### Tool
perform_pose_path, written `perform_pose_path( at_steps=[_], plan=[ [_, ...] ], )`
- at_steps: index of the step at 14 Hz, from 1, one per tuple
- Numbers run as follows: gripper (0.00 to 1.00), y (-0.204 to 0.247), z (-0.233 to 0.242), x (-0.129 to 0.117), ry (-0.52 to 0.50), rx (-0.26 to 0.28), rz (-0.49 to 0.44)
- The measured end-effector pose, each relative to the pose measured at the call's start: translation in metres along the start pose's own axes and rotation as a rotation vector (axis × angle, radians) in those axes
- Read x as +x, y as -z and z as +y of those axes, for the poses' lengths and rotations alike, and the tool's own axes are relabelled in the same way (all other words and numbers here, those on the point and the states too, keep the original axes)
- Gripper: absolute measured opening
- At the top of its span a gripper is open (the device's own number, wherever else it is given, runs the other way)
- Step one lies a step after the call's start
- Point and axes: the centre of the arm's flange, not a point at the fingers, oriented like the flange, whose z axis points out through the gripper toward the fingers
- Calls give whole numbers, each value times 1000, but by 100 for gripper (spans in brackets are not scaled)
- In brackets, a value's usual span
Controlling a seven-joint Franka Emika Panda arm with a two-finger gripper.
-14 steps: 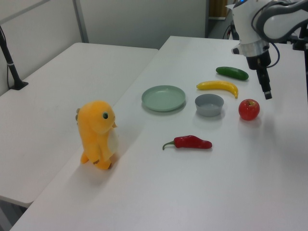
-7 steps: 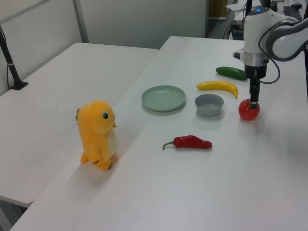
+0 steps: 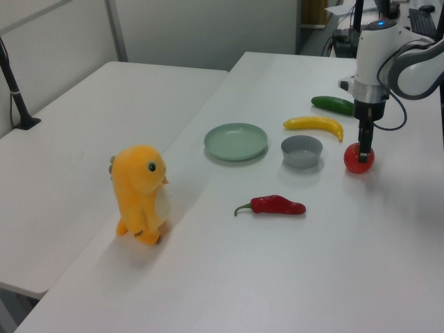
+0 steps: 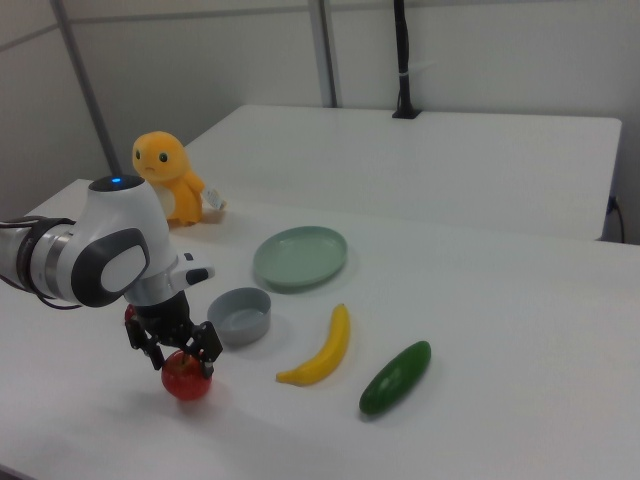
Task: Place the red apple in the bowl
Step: 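Close the gripper around the red apple, then lift the red apple up off the table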
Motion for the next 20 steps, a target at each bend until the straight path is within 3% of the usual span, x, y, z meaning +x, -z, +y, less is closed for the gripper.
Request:
perform_pose_path(
  at_steps=[5, 14, 20],
  plan=[
    [81, -2, -1, 0, 2, 1, -5],
    [79, 4, -1, 3, 1, -1, 9],
    [79, 74, 4, 25, -17, -2, -7]
  ],
)
